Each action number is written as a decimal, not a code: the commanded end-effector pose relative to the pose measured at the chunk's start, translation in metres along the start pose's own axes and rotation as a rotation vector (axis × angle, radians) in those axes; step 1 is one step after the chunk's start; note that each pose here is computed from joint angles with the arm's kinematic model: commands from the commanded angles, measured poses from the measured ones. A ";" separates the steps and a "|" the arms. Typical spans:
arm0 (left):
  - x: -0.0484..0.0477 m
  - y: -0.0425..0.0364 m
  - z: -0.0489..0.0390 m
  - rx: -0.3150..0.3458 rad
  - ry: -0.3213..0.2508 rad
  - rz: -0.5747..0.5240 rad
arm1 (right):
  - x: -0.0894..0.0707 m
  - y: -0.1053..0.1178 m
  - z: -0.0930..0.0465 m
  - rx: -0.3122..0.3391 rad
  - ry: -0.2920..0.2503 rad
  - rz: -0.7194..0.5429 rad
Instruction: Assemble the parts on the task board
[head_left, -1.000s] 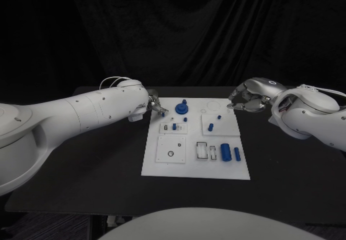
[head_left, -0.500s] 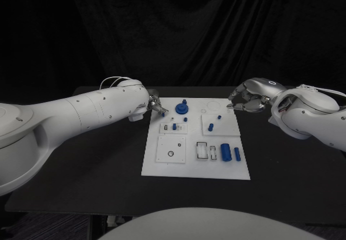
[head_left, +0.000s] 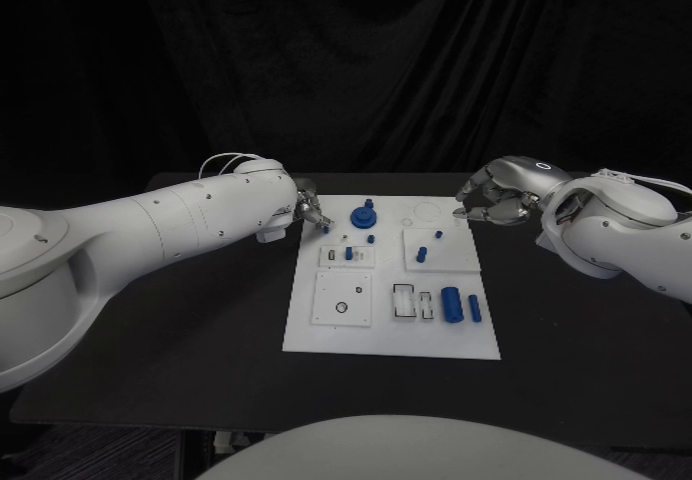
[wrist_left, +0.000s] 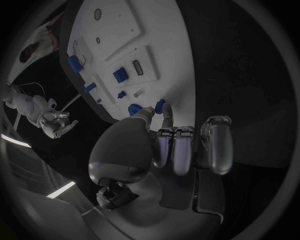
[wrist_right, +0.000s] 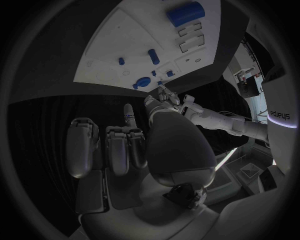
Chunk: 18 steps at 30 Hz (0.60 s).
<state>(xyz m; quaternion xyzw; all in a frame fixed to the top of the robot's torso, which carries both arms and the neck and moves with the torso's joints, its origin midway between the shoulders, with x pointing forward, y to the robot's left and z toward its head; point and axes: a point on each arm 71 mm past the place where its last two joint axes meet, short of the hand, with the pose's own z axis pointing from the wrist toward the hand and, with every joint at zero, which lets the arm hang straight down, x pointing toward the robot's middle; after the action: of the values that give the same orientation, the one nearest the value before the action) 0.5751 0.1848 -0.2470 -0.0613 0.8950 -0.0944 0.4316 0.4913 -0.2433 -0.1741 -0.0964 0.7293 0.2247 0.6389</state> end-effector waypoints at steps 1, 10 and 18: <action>0.0030 -0.0020 0.0009 0.007 0.018 0.008 | 0.002 -0.001 0.000 0.012 0.008 -0.001; 0.0070 -0.0034 0.0028 0.013 0.033 0.012 | 0.002 -0.001 0.000 0.013 0.011 -0.001; 0.0090 -0.0044 0.0038 0.020 0.034 0.010 | 0.002 -0.001 0.000 0.015 0.013 -0.001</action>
<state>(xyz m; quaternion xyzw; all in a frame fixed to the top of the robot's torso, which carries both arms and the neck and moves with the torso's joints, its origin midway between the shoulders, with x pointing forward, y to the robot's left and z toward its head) 0.5735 0.1808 -0.2539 -0.0578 0.8997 -0.0946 0.4222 0.4910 -0.2426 -0.1753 -0.0973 0.7315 0.2247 0.6364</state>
